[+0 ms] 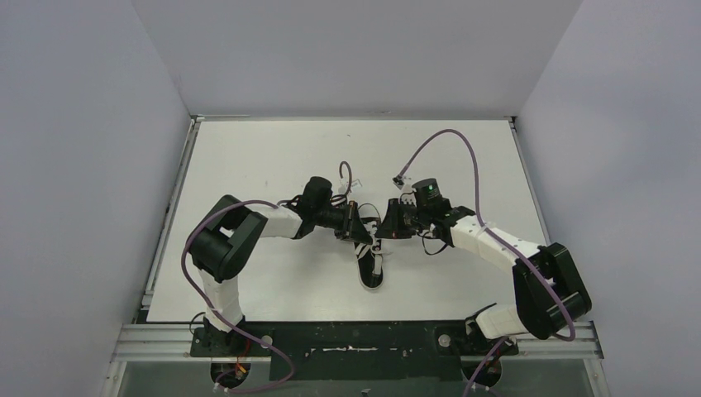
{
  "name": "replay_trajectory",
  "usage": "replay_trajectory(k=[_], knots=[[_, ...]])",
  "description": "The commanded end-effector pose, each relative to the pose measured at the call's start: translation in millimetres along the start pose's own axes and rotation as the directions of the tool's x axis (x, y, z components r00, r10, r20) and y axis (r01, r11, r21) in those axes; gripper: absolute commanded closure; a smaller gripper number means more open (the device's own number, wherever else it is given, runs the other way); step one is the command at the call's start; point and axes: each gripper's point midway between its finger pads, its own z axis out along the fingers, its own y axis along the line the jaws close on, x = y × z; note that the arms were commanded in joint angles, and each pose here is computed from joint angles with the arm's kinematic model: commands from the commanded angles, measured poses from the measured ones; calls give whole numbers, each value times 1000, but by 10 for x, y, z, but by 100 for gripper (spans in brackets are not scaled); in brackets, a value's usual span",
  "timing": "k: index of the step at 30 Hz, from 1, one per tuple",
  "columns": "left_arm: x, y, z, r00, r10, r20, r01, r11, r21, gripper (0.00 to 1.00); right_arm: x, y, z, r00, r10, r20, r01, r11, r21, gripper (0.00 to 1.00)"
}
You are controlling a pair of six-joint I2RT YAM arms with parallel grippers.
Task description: Tie the shoes
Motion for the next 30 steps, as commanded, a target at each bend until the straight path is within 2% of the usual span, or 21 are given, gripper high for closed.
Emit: replay_trajectory(k=[1,5,11,20,30], knots=[[-128,-161,18,997,69,16,-70,996,60,100,-113,120,40,999,-36,32,38,998,-53,93],[-131,-176,12,997,71,17,-72,995,63,100,-55,88,34,999,-44,15,45,998,-47,97],[-146,-190,12,997,72,20,-73,995,64,100,61,76,51,996,-82,-30,81,996,-33,96],[-153,-205,15,997,72,19,-73,995,72,100,80,110,112,997,-73,-20,71,996,-60,94],[-126,-174,23,998,65,14,-66,995,72,100,-61,424,117,995,-95,36,101,970,-220,88]])
